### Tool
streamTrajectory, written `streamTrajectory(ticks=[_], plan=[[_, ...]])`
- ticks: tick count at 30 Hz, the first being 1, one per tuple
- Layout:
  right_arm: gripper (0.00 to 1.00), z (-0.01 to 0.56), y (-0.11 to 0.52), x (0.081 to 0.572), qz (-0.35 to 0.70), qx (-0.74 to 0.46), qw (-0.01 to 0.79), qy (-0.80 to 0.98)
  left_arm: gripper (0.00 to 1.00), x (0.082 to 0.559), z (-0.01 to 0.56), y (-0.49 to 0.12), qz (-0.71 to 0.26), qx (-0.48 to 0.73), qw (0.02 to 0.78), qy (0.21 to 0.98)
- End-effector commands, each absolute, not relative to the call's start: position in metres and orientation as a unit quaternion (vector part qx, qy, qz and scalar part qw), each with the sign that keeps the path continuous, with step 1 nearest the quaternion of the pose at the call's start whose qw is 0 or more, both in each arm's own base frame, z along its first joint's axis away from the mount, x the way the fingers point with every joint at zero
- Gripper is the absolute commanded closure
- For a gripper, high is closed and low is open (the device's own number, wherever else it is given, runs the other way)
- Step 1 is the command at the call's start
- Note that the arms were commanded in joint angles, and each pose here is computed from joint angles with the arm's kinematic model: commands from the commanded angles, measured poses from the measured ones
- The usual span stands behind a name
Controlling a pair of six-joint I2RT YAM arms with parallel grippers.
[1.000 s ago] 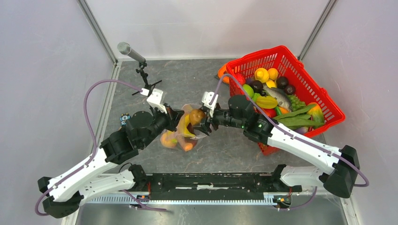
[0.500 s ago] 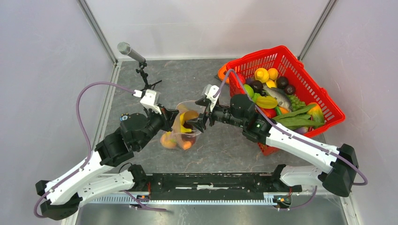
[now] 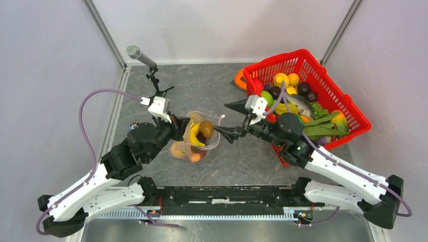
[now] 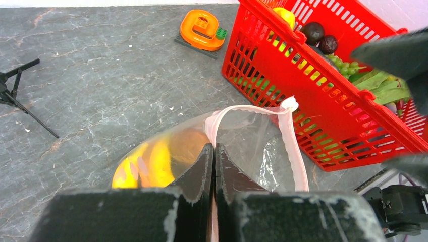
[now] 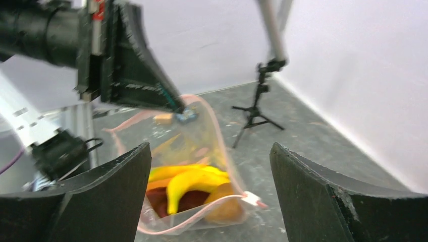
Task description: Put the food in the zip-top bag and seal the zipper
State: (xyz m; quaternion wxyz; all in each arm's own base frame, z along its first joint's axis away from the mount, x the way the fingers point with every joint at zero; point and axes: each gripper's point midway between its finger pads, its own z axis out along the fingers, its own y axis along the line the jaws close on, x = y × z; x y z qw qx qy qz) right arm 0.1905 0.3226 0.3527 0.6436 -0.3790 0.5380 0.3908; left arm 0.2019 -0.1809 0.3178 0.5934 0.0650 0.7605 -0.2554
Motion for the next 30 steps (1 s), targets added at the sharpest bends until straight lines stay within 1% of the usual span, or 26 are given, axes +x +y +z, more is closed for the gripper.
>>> streamTrajectory(ticks=[1,4,7,10,15,18,22,25,27,30], plan=[[0.10,0.383,0.289,0.220,0.312,-0.305,0.719,0.541,0.94,0.206,0.333,-0.188,-0.279,0.050,0.604,0.745],[0.10,0.388,0.256,0.256,0.212,-0.236,0.731,0.604,0.94,0.205,0.333,-0.190,-0.280,0.054,0.602,0.745],[0.13,0.388,0.217,0.286,0.122,-0.169,0.735,0.646,0.94,0.205,0.333,-0.191,-0.280,0.056,0.601,0.746],[0.15,0.379,0.182,0.312,0.079,-0.129,0.725,0.672,0.94,0.205,0.333,-0.192,-0.282,0.055,0.600,0.747],[0.15,0.351,0.133,0.346,0.024,-0.086,0.691,0.717,0.94,0.206,0.331,-0.196,-0.284,0.059,0.596,0.749],[0.14,0.333,0.119,0.363,0.010,-0.085,0.667,0.740,0.94,0.206,0.330,-0.198,-0.286,0.062,0.593,0.750],[0.14,0.308,0.107,0.389,0.029,-0.077,0.636,0.768,0.94,0.206,0.329,-0.197,-0.283,0.061,0.593,0.751],[0.18,0.287,0.097,0.409,0.029,-0.067,0.609,0.790,0.94,0.206,0.328,-0.196,-0.281,0.062,0.593,0.752],[0.18,0.276,0.087,0.421,0.026,-0.049,0.591,0.805,0.94,0.206,0.328,-0.196,-0.280,0.062,0.593,0.752],[0.18,0.262,0.077,0.434,0.025,-0.021,0.587,0.809,0.94,0.205,0.327,-0.193,-0.278,0.059,0.593,0.753]])
